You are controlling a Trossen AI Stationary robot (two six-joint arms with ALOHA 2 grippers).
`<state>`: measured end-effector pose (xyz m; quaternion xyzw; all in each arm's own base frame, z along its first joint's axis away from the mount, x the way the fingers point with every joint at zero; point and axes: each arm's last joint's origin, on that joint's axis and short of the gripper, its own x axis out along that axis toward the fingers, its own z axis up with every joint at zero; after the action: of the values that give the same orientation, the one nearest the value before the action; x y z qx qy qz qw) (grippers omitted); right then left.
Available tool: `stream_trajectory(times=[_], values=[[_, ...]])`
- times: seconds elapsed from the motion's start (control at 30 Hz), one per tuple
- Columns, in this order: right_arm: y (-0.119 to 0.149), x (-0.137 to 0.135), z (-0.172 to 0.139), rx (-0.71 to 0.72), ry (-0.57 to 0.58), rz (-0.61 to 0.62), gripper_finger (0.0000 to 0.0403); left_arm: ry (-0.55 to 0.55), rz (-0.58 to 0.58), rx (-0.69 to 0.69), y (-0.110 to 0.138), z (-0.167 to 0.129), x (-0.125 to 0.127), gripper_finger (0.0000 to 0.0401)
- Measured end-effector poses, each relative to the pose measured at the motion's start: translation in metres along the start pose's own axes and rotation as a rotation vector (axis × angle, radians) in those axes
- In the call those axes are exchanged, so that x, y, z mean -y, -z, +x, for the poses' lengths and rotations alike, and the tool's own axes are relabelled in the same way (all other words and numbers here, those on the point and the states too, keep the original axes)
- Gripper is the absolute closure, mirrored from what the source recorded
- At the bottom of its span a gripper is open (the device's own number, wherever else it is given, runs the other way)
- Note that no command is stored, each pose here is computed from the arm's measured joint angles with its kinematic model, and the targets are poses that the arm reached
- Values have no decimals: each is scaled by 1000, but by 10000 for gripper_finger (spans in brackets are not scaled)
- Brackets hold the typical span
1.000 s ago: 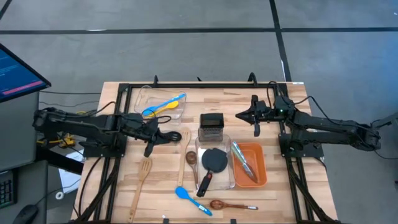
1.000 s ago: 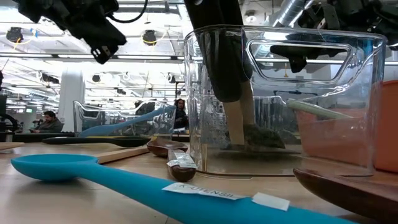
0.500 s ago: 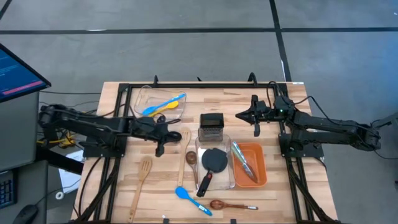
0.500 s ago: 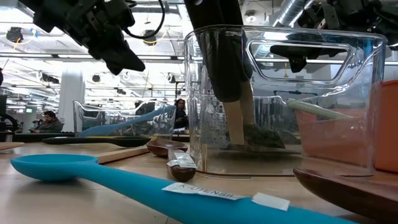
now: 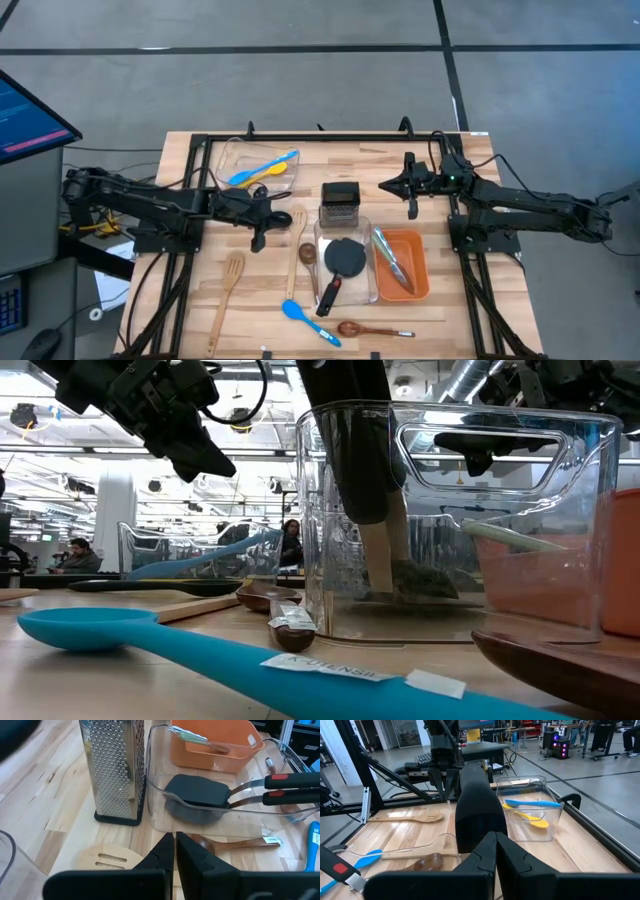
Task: Pick & Place Kitchen Items
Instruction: Put the black ladle into the top transparent bin
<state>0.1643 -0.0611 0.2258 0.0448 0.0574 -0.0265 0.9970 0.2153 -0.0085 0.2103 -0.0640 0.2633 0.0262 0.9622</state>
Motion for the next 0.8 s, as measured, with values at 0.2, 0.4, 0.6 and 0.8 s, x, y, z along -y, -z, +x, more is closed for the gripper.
stream_trajectory(times=[0.2, 0.4, 0.6, 0.8], values=[[0, 0, 0, 0, 0, 0, 402, 0, 0, 4, 0, 0, 0, 399], [0, 0, 0, 0, 0, 0, 402, -3, 0, 7, -1, 0, 0, 399], [0, 0, 0, 0, 0, 0, 402, -3, 0, 7, -1, 0, 0, 399], [0, 0, 0, 1, 0, 0, 402, -2, 0, 8, -1, 0, 0, 399]])
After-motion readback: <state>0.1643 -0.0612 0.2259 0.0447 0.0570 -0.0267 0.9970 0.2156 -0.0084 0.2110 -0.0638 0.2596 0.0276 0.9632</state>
